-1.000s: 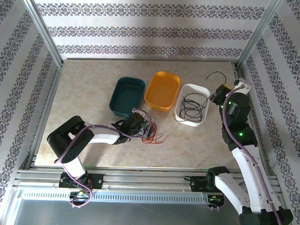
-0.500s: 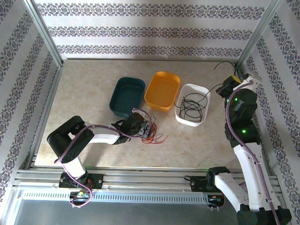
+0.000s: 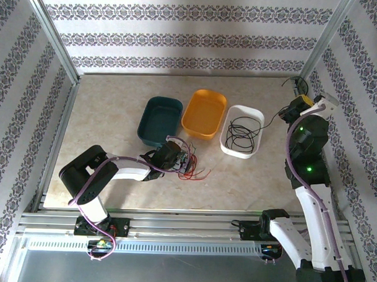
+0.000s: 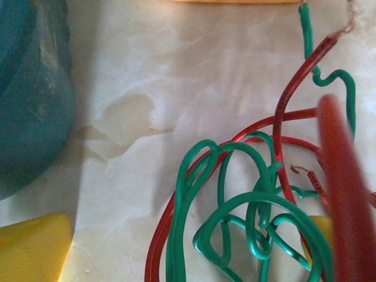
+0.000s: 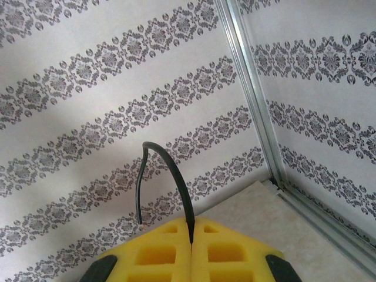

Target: Untangle the cables

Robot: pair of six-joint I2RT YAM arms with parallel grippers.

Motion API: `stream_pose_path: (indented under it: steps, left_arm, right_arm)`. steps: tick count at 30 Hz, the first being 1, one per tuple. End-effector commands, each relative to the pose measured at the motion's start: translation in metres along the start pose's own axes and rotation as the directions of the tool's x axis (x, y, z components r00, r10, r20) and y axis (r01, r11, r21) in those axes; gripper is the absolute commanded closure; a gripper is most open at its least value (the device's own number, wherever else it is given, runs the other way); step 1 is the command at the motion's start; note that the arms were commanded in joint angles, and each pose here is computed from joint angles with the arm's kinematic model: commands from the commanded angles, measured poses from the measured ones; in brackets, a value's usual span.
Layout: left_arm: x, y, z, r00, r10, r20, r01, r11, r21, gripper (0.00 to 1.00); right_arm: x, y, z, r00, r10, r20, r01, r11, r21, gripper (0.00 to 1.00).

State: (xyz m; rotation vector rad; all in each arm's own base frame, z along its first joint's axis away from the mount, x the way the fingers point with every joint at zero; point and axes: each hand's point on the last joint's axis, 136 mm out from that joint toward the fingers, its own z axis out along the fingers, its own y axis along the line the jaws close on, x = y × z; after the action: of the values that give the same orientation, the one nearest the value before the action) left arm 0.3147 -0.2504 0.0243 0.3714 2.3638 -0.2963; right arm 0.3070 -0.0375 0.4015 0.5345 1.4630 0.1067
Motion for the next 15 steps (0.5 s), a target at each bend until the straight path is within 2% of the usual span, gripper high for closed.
stream_pose_path:
  steps: [1,9,15]
  left_arm:
    - [0.016,0.008,0.004,0.998,0.028,-0.060,-0.030,0.999,-0.020,0.01]
    - [0.016,0.007,0.005,0.998,0.030,-0.061,-0.031,0.999,-0.016,0.01]
    - [0.016,0.008,0.004,0.998,0.025,-0.058,-0.026,0.999,-0.020,0.01]
  right_arm:
    - [-0.006,-0.003,-0.001,0.999,0.012,0.030,-0.012,1.000,0.004,1.00]
    - [0.040,0.006,0.018,0.992,0.028,-0.123,-0.034,0.998,-0.050,1.00]
    - [0.096,0.002,0.035,0.961,0.057,-0.272,-0.071,0.997,-0.040,1.00]
